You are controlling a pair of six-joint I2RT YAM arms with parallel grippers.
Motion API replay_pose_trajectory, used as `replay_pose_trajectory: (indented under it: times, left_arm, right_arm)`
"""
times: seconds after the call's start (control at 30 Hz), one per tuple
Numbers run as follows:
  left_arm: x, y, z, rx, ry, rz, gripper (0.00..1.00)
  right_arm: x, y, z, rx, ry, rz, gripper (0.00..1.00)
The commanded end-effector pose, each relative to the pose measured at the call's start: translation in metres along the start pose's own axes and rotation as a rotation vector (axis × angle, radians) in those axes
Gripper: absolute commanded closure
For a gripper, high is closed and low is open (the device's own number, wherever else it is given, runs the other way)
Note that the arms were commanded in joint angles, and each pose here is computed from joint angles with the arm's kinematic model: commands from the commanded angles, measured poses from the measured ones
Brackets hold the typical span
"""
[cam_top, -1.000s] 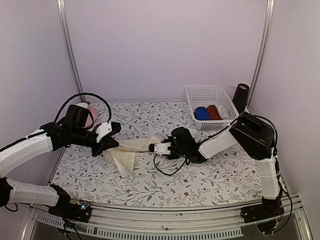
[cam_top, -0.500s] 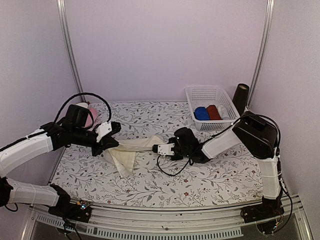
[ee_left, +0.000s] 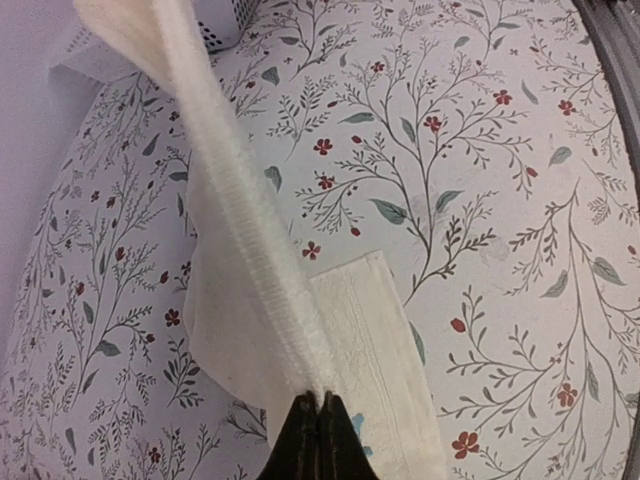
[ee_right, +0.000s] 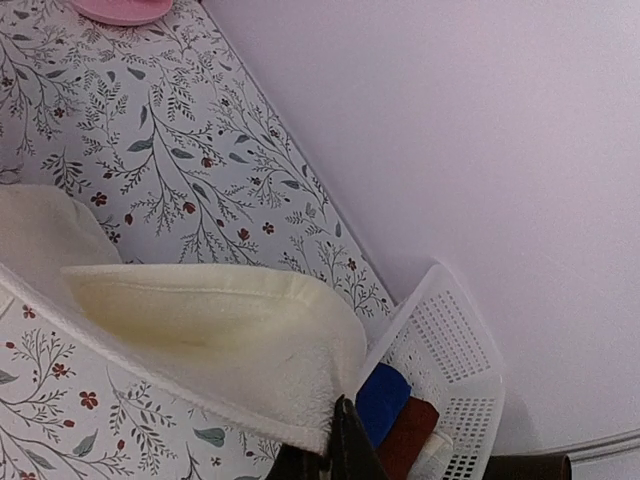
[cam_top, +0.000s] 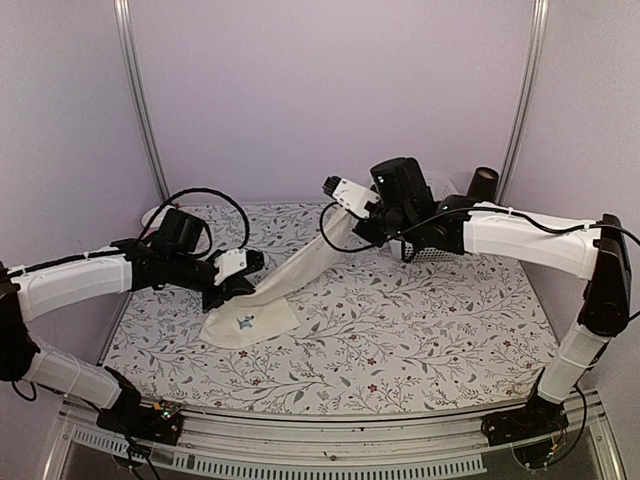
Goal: Roll the towels
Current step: Flatten out the towel at the center of the board.
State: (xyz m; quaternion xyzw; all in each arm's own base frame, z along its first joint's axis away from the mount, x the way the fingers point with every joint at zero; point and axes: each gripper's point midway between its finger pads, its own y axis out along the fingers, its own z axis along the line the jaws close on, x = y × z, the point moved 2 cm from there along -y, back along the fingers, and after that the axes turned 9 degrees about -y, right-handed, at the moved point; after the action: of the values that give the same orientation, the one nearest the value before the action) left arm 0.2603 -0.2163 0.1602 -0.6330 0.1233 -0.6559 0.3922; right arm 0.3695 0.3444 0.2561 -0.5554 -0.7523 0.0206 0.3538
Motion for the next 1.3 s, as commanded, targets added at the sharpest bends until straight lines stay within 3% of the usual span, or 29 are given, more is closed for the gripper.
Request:
replay_pose_trajectory:
  times: [0.0, 0.1, 0.17, 0.33, 0.47, 0.77, 1.03, 1.27]
  left_arm:
    - [0.027, 0.030, -0.015, -0.088, 0.097, -0.033, 0.97]
    - [0.036, 0.053, -0.031, -0.140, 0.134, -0.015, 0.96]
    - [0.038, 0.064, -0.038, -0.153, 0.155, 0.009, 0.88]
    - [0.033, 0.063, -0.034, -0.108, 0.129, 0.051, 0.36]
    - [0.016, 0.043, -0.027, -0.043, 0.113, 0.059, 0.04]
    - [-0.048, -0.001, -0.027, 0.080, 0.059, 0.079, 0.03]
    - [-0.063, -0.028, -0.004, 0.077, -0.099, 0.018, 0.03]
    - [-0.082, -0.033, 0.004, -0.028, -0.192, 0.021, 0.21]
  right_arm:
    - [-0.062, -0.022, 0.017, 0.046, 0.162, 0.344, 0.98]
    - [-0.082, -0.035, 0.023, 0.028, 0.266, 0.423, 0.98]
    - [-0.090, -0.042, 0.027, 0.025, 0.310, 0.436, 0.98]
    - [-0.104, -0.048, 0.034, 0.002, 0.350, 0.457, 0.98]
    - [-0.108, -0.045, 0.039, 0.002, 0.359, 0.461, 0.98]
    - [-0.112, -0.027, 0.045, -0.007, 0.337, 0.489, 0.98]
    - [-0.112, -0.025, 0.046, -0.008, 0.342, 0.487, 0.98]
    - [-0.118, -0.026, 0.049, -0.003, 0.333, 0.501, 0.98]
